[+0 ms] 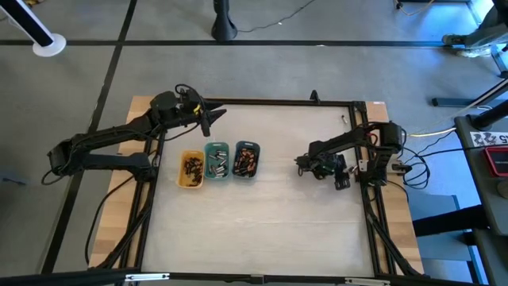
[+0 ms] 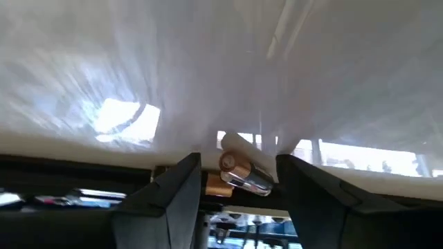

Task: Sort batteries
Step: Put the small black battery into the yellow bin

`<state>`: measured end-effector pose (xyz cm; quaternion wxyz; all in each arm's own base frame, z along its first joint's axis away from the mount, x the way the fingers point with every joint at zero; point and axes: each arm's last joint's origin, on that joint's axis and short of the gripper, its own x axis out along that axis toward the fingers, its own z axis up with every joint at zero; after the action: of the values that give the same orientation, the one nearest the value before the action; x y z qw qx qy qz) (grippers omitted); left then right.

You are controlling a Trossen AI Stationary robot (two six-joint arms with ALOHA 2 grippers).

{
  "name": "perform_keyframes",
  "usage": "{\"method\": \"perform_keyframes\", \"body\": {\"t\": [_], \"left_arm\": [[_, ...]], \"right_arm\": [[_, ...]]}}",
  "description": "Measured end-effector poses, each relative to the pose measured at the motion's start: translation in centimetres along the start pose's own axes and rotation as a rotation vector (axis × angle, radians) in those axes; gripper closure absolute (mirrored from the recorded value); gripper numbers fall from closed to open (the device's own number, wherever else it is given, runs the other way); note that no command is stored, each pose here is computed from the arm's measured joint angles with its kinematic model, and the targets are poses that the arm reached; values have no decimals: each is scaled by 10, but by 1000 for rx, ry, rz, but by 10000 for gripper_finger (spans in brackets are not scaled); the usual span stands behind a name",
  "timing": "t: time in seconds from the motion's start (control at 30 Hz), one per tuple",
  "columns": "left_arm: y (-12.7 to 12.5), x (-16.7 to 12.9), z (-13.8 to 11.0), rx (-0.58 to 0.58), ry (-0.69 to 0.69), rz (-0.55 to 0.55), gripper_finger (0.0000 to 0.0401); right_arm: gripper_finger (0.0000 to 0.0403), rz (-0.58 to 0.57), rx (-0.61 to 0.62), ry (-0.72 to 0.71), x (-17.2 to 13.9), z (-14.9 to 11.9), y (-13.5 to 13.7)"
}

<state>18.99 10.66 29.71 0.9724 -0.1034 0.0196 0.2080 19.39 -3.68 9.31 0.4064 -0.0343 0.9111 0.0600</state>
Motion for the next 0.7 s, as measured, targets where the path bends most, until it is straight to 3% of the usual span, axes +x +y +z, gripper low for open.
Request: {"method": "perform_keyframes", "body": {"t": [0.33, 0.7], "left_arm": [[0, 0, 0, -47, 0, -1, 246], [-1, -1, 1, -54, -3, -3, 246]], "right_arm": [[213, -9, -166, 14, 0, -1, 0], [333, -34, -187, 1, 5, -1, 0]]}}
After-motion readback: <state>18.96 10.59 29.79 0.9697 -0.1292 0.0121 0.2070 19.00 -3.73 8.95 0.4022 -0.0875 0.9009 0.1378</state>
